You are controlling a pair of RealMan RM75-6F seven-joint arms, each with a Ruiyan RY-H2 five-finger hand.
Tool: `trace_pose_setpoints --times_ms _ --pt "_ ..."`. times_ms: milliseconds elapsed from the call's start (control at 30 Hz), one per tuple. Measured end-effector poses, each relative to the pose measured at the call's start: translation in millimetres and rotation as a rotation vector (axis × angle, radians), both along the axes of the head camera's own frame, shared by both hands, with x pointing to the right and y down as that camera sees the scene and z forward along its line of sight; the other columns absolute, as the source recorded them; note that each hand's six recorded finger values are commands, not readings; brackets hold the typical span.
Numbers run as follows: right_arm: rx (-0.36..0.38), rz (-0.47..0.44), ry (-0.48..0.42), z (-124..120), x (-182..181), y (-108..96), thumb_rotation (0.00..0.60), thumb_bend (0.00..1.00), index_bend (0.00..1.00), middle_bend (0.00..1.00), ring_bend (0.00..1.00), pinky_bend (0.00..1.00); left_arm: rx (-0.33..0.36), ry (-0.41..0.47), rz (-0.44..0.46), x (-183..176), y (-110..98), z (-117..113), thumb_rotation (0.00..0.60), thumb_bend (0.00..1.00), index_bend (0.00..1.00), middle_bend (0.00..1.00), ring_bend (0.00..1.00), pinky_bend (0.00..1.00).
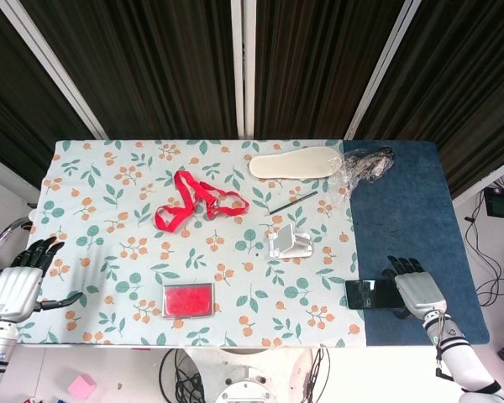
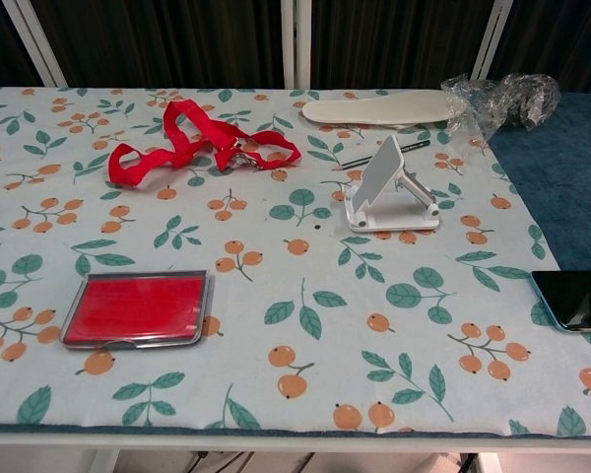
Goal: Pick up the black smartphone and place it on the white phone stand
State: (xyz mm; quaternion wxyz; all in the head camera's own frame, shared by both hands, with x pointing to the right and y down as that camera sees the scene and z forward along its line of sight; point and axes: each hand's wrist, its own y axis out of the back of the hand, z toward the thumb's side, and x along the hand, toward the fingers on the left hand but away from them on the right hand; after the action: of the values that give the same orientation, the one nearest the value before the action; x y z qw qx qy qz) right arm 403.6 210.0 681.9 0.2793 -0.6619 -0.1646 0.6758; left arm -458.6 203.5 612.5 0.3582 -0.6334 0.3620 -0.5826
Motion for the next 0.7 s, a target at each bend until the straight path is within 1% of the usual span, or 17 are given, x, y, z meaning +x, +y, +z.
trace_pose_setpoints --times_ms 133,600,700 --pt "-0.001 -0.007 0.009 3.5 0.8 1.4 0.6 0.09 0.24 0.0 0.0 0.0 -0.002 0.003 0.002 1.1 -0.5 1.0 0.284 0.0 0.1 0.06 0.06 0.19" --pt "-0.001 -0.007 -0.016 5.9 -3.0 2.3 0.6 0.09 0.25 0.0 0.0 0.0 -0.007 -0.003 0.001 0.1 -0.8 2.2 0.284 0.0 0.1 0.06 0.06 0.19" --pt "-0.003 -0.009 -0.02 6.4 -4.4 2.5 0.6 0.1 0.26 0.0 0.0 0.0 -0.005 -0.005 0.001 -0.2 -1.3 1.3 0.284 0.0 0.1 0.06 0.06 0.19"
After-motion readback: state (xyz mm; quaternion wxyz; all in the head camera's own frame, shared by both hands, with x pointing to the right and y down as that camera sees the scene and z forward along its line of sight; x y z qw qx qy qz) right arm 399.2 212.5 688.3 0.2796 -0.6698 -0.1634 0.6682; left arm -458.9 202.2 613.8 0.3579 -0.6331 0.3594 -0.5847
